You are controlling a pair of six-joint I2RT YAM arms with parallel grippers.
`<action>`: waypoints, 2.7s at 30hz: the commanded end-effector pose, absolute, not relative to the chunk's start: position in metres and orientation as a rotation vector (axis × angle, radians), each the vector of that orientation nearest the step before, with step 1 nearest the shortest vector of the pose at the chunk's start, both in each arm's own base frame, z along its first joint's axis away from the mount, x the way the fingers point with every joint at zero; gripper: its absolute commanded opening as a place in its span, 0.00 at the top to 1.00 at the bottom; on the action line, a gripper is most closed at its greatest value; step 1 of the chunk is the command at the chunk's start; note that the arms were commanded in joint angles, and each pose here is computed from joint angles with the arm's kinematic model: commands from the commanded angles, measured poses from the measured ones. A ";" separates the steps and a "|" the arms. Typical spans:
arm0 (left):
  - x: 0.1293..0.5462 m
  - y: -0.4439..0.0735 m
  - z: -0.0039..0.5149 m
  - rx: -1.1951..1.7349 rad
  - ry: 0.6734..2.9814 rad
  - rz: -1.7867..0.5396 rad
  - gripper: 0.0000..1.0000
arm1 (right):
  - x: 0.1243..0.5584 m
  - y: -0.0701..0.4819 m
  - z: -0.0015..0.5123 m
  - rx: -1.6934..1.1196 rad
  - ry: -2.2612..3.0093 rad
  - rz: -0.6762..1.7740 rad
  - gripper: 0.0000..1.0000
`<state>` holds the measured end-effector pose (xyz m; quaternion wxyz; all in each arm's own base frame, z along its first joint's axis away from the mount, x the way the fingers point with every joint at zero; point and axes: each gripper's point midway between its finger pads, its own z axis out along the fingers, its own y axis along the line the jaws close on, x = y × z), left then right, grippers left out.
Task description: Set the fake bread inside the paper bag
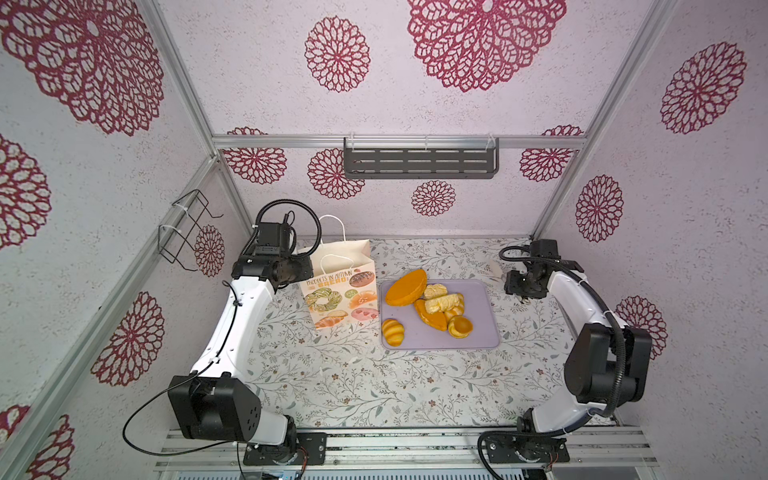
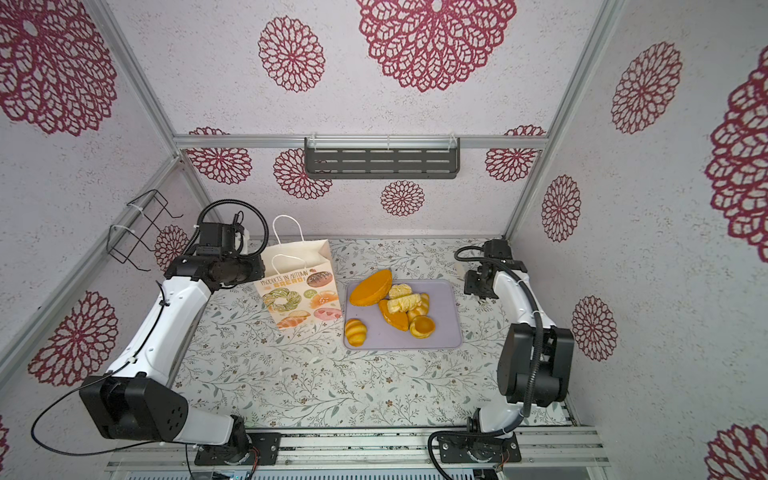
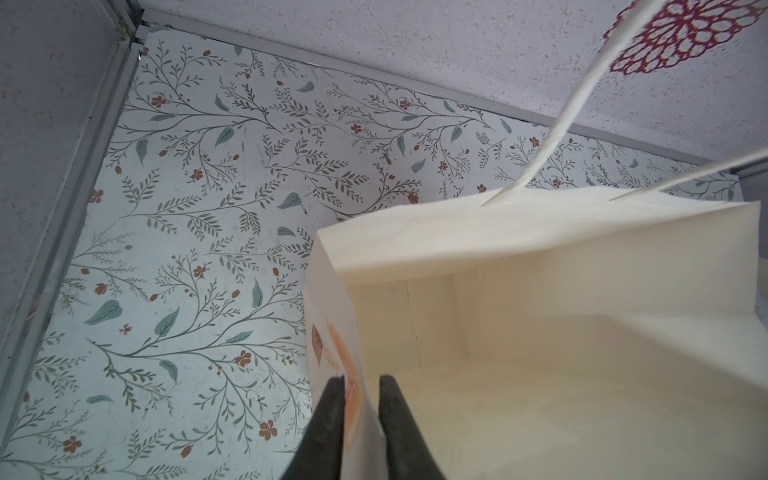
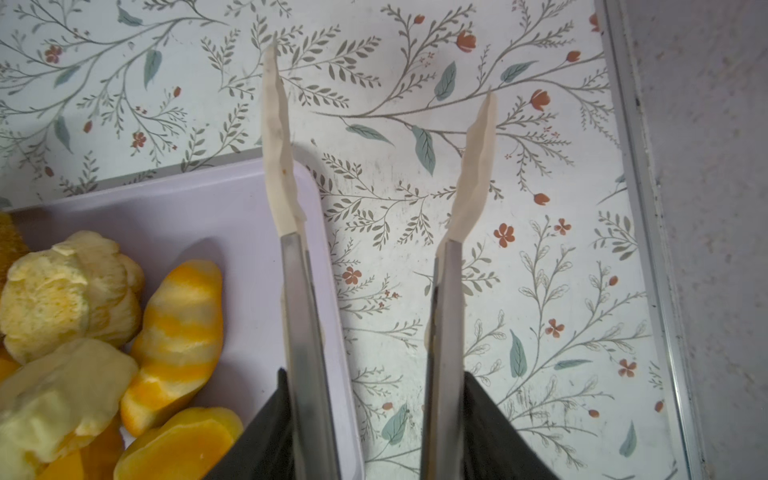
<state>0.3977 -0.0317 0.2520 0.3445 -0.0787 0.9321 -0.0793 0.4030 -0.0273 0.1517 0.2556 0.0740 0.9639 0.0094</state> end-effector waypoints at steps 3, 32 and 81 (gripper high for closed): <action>0.396 -0.032 0.258 -0.193 2.396 -0.195 0.80 | 0.389 -0.010 0.182 0.233 2.549 0.127 0.42; 0.392 -0.027 0.272 -0.204 2.348 -0.162 0.72 | 0.304 0.078 0.253 0.148 2.421 0.414 0.42; 0.410 -0.035 0.260 -0.228 2.530 -0.009 0.89 | 0.259 0.080 0.269 0.178 2.418 0.455 0.42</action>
